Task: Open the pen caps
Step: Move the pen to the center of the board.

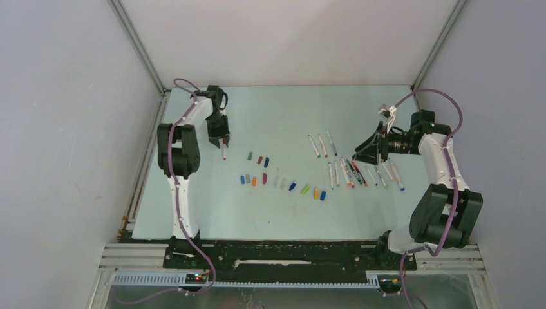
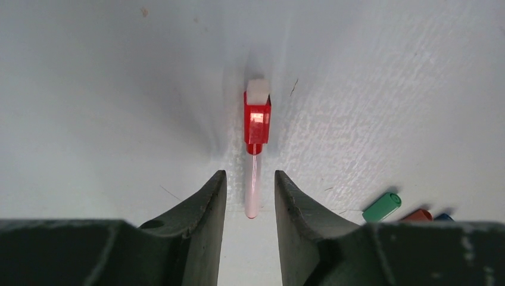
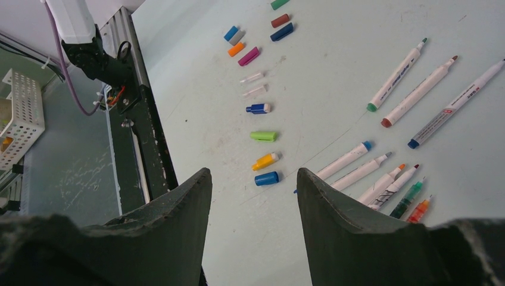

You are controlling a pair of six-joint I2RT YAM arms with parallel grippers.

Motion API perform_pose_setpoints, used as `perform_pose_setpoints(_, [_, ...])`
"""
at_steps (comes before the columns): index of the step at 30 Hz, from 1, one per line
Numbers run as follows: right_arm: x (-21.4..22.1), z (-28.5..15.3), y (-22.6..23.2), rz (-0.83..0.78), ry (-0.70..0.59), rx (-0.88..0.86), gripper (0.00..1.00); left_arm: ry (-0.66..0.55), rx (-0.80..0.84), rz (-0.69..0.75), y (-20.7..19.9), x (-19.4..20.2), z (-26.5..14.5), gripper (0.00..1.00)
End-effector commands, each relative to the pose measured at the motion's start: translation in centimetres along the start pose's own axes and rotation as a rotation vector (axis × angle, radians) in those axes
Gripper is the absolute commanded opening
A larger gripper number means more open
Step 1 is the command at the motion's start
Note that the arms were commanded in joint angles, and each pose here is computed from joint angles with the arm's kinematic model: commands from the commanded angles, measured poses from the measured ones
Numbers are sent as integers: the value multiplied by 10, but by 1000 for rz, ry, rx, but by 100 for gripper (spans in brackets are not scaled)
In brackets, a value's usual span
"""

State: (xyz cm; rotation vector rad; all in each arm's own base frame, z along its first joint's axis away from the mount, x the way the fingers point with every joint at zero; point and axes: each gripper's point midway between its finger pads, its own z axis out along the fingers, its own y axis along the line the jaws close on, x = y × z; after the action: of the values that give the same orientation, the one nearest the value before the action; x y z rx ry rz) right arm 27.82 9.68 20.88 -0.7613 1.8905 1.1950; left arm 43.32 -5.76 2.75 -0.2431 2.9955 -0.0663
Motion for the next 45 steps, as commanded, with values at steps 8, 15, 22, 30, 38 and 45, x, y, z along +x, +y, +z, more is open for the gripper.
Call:
perform_pose_setpoints(8, [-13,-5,11,-63,-42,-10,57,21,-21,10,-1,3,-7,33])
perform_pose_setpoints(15, [-13,-5,12,-64,-44,-10,57,15,-18,28,-3,3,-7,24])
perform_pose_setpoints(22, [-15,-6,13,-68,-49,-9,57,30,-11,41,-5,7,-7,25])
perform_pose_setpoints(30, [-15,-7,14,-69,-54,-11,57,54,8,60,-17,19,-5,25])
perform_pose_setpoints(38, [-15,-7,15,-71,-56,-10,57,67,19,48,-22,35,8,12])
perform_pose_setpoints(45, [-16,-7,15,-74,-56,-11,57,65,38,43,-26,48,5,7])
